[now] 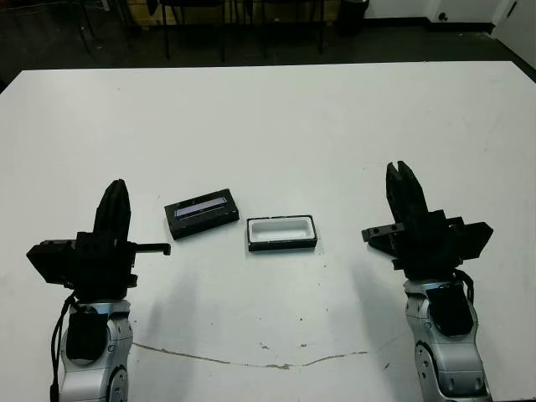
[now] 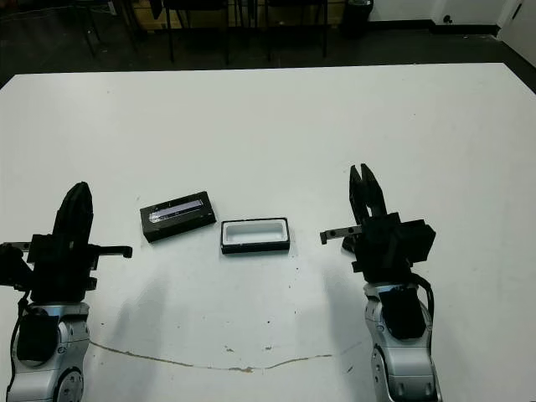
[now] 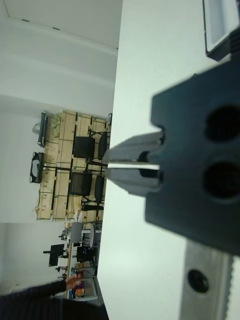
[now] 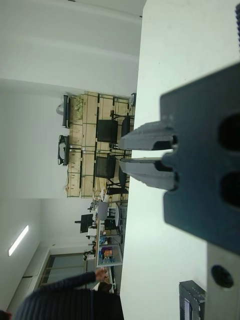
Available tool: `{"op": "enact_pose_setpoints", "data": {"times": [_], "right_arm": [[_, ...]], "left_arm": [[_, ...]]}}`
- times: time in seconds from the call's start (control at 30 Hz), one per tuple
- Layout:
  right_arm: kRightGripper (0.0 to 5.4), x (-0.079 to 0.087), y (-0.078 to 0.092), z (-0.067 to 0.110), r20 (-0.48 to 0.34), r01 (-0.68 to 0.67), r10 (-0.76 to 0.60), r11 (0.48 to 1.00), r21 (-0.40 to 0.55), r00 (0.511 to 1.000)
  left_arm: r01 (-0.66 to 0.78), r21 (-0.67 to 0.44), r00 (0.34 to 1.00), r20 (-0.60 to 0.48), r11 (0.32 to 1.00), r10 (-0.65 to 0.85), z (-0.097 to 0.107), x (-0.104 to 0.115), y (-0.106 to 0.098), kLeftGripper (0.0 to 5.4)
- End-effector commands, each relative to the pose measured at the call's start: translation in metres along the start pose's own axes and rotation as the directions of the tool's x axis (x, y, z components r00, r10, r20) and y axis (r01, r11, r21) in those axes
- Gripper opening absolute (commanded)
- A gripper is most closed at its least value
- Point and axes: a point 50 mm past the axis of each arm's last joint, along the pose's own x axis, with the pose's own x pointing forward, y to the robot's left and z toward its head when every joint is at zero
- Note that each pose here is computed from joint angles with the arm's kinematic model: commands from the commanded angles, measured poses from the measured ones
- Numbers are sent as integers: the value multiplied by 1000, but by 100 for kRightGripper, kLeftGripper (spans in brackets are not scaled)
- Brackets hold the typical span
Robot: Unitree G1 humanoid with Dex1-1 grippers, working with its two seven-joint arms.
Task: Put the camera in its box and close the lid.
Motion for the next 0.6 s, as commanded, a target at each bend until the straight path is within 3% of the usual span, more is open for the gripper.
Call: {"op": "enact_pose_setpoints", "data": {"times": [0.03,0.47,0.6], "right_arm": [[0,-2,-4,-5,-26,1,-1,1000,-7,1000],[0,-2,-10,-3,-46,-29,28,1000,-9,999],[0,2,-23,7,-64,-65,63,998,-21,996]], "left_arm": [[-7,14,1000,-28,1000,7,-4,-2,1,1],[-13,6,999,-36,1000,13,-5,-3,0,1],[-12,12,999,-32,1000,13,-4,-4,1,1]]}}
